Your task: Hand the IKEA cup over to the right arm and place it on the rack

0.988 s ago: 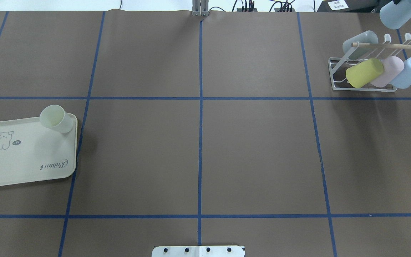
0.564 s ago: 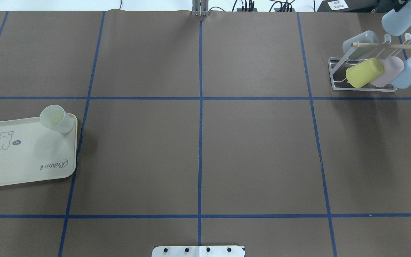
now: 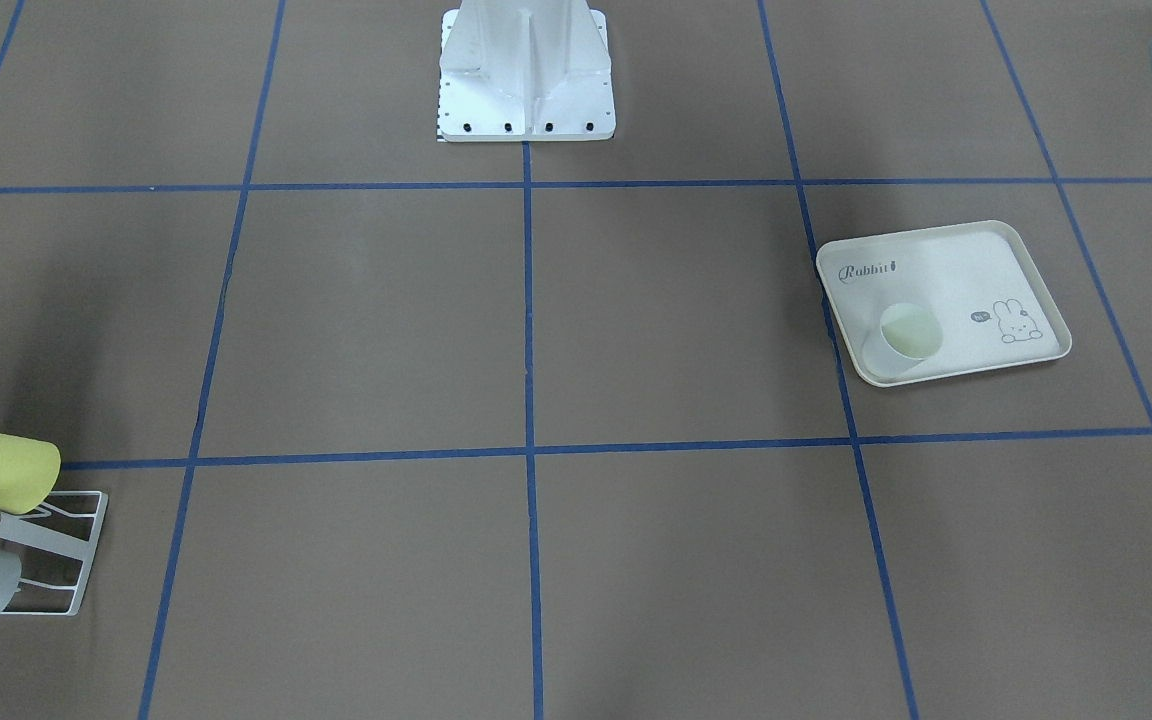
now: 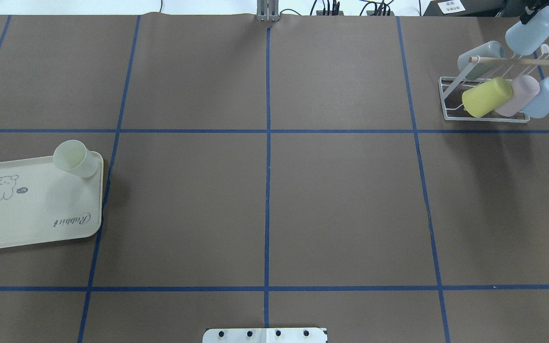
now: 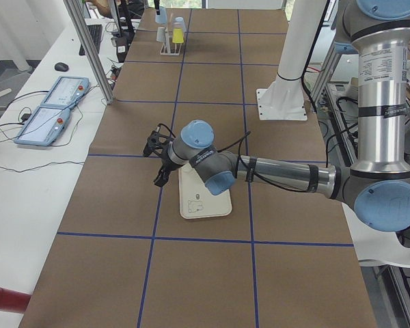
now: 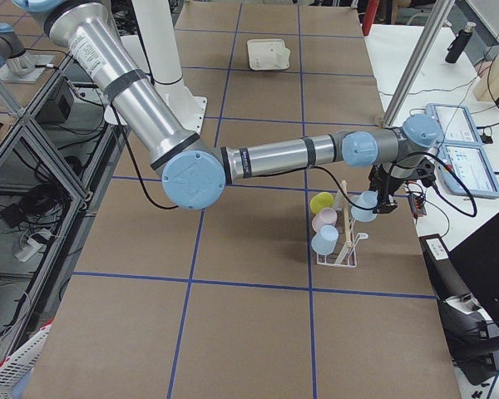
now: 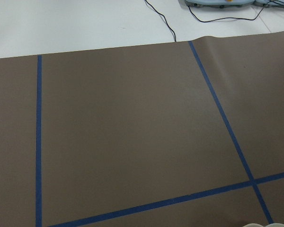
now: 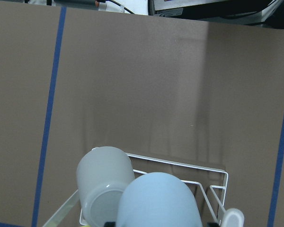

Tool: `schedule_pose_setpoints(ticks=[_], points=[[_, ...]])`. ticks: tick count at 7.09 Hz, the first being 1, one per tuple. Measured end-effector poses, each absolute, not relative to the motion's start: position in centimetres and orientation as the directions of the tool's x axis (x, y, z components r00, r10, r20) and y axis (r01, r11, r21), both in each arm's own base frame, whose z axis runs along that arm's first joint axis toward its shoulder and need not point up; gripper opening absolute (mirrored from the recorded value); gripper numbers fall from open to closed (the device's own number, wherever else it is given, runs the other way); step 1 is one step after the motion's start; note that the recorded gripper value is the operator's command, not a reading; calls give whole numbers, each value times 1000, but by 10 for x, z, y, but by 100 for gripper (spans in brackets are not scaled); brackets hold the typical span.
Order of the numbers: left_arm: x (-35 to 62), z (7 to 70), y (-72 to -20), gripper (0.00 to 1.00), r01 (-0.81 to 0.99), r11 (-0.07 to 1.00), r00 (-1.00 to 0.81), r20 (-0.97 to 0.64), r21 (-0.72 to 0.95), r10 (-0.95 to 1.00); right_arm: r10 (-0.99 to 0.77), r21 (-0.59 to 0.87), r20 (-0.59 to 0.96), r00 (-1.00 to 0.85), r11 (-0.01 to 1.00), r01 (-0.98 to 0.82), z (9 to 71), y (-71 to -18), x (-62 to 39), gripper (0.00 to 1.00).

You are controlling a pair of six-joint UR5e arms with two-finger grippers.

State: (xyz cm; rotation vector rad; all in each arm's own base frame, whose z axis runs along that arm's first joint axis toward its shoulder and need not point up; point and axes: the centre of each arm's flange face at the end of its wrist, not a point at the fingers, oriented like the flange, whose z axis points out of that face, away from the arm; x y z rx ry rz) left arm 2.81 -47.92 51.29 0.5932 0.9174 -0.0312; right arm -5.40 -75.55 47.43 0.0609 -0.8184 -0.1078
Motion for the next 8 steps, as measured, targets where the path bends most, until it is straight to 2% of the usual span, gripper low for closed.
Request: schedule_pose_setpoints(ticks=[8], points=[[29,509,-480,100,274,837,618,-754,473,224,-107,61,705,701,994,91,499,-753,-68,20]])
